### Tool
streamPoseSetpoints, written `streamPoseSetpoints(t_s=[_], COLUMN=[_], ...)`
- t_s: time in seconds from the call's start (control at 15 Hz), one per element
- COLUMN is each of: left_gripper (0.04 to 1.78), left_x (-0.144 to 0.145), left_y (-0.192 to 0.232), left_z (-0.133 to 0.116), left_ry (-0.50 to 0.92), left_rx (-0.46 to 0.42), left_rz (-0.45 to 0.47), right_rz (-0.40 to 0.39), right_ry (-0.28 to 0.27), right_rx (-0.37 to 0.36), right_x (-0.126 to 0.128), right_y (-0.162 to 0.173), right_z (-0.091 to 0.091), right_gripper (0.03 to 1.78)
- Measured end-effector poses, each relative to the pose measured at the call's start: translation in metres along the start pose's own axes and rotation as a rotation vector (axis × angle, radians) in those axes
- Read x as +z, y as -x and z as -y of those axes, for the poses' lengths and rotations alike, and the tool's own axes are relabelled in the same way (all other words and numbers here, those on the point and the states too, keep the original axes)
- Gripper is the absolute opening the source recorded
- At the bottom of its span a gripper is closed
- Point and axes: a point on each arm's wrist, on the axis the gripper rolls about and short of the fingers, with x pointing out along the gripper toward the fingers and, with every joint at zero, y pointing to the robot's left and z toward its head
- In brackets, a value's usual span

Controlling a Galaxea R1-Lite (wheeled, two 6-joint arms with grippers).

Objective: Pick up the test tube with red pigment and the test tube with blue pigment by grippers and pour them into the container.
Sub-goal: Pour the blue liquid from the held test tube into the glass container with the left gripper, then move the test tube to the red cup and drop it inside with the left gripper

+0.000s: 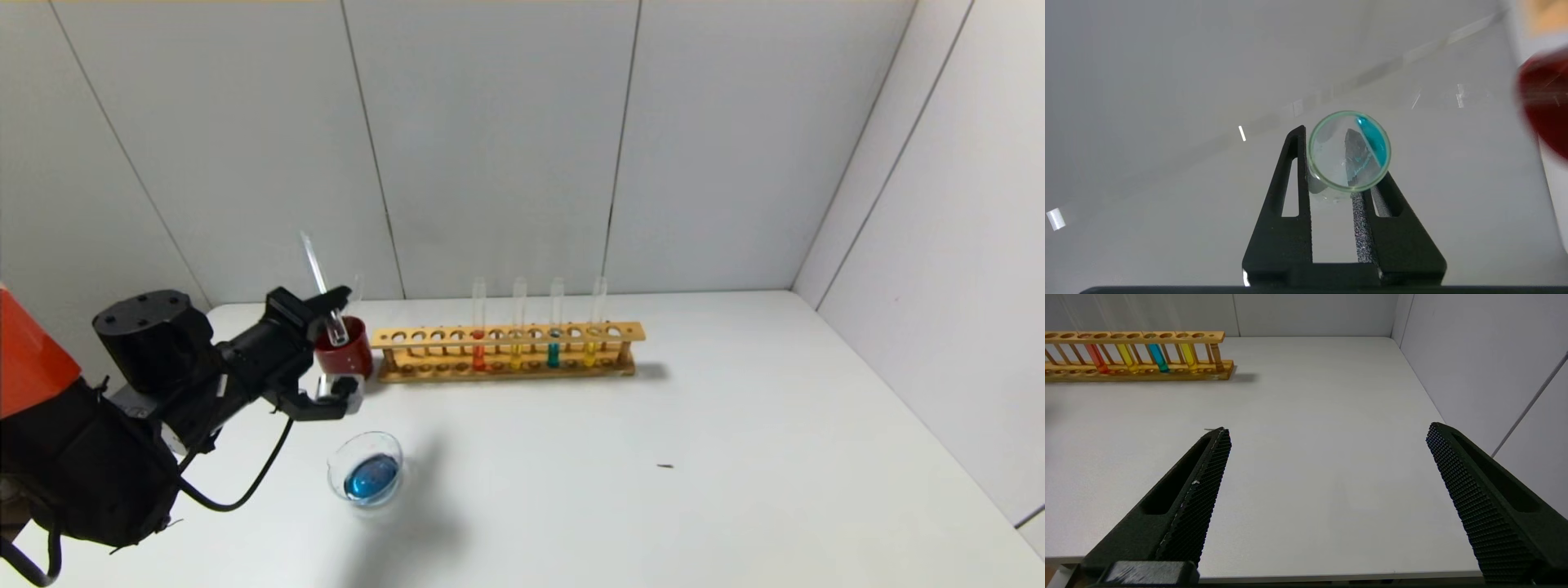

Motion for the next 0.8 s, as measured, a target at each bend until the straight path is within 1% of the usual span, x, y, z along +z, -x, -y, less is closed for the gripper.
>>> streamPoseSetpoints(t_s=[0.07, 0.2, 0.4, 0.47, 0.53, 0.67, 0.73, 0.8], left_gripper=[0.33, 0.33, 0.33, 0.33, 0.33, 0.33, 0.33, 0.33], left_x=[-0.008, -0.021, -0.033, -0.036, -0.039, -0.042, -0.041, -0.039], left_y=[-0.002, -0.010, -0.026, -0.032, -0.039, -0.053, -0.058, -0.063], left_z=[-0.013, -0.039, -0.073, -0.083, -0.090, -0.097, -0.096, -0.092], left_ry=[0.073, 0.236, 0.571, 0.695, 0.804, 1.028, 1.132, 1.240], left_rx=[-0.001, 0.000, 0.039, 0.069, 0.099, 0.157, 0.167, 0.153], left_rz=[-0.107, -0.288, -0.518, -0.584, -0.626, -0.650, -0.650, -0.650], right_rz=[0.000, 0.000, 0.000, 0.000, 0.000, 0.000, 0.000, 0.000], right_ry=[0.000, 0.000, 0.000, 0.000, 0.000, 0.000, 0.000, 0.000], right_rx=[0.000, 0.000, 0.000, 0.000, 0.000, 0.000, 0.000, 0.000], right_x=[0.000, 0.000, 0.000, 0.000, 0.000, 0.000, 0.000, 0.000], right_y=[0.000, 0.000, 0.000, 0.000, 0.000, 0.000, 0.000, 0.000], right_z=[0.000, 0.000, 0.000, 0.000, 0.000, 0.000, 0.000, 0.000], right_gripper=[1.75, 1.75, 1.75, 1.75, 1.75, 1.75, 1.75, 1.75])
